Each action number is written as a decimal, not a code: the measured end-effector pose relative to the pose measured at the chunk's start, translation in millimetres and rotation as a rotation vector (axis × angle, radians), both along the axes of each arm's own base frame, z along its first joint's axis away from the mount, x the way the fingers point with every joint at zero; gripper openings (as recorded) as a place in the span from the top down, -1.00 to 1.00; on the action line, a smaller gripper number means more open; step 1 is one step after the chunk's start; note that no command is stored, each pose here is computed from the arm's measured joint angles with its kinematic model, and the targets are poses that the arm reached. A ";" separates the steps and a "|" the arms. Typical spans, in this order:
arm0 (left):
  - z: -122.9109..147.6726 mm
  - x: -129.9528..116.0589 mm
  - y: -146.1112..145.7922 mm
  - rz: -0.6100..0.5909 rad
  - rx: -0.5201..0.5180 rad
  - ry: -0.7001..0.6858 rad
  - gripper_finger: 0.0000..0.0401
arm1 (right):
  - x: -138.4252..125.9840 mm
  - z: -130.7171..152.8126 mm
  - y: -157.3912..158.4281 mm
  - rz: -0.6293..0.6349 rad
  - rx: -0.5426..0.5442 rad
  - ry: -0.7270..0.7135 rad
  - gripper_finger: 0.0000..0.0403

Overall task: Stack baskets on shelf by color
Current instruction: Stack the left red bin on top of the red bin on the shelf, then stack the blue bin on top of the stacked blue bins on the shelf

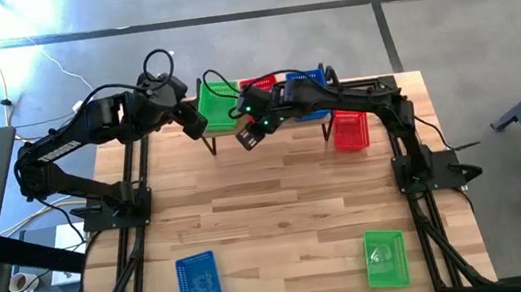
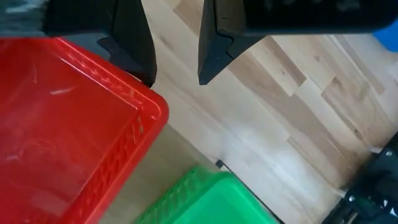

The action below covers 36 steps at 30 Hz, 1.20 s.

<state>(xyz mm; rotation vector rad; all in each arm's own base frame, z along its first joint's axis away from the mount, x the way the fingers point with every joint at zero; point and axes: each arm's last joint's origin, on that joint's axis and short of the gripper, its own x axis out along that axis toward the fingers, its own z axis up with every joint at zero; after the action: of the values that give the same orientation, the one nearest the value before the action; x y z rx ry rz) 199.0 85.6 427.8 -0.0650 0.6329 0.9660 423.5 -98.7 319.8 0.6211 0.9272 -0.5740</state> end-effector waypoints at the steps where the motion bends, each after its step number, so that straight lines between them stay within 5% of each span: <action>1: 0.0 0.0 0.0 0.000 0.000 0.000 0.13 | 0.3 0.1 -0.8 -0.002 -0.001 -0.005 0.48; 15: 0.0 0.0 0.0 -0.005 0.004 0.008 0.13 | 0.8 5.8 -11.0 -0.038 -0.005 -0.068 0.48; 28: -2.0 -0.6 -1.1 -0.031 -0.026 0.021 0.13 | -8.9 68.9 38.0 0.119 -0.031 -0.149 0.48; 36: -1.9 -1.4 -1.4 -0.033 -0.027 0.022 0.13 | -29.8 72.8 60.6 0.120 -0.041 0.008 0.48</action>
<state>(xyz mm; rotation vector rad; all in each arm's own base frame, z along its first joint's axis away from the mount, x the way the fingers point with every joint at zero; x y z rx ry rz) 197.6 84.2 425.9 -0.0676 0.6657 0.9278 393.7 -38.1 392.6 0.5228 0.9516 -0.4870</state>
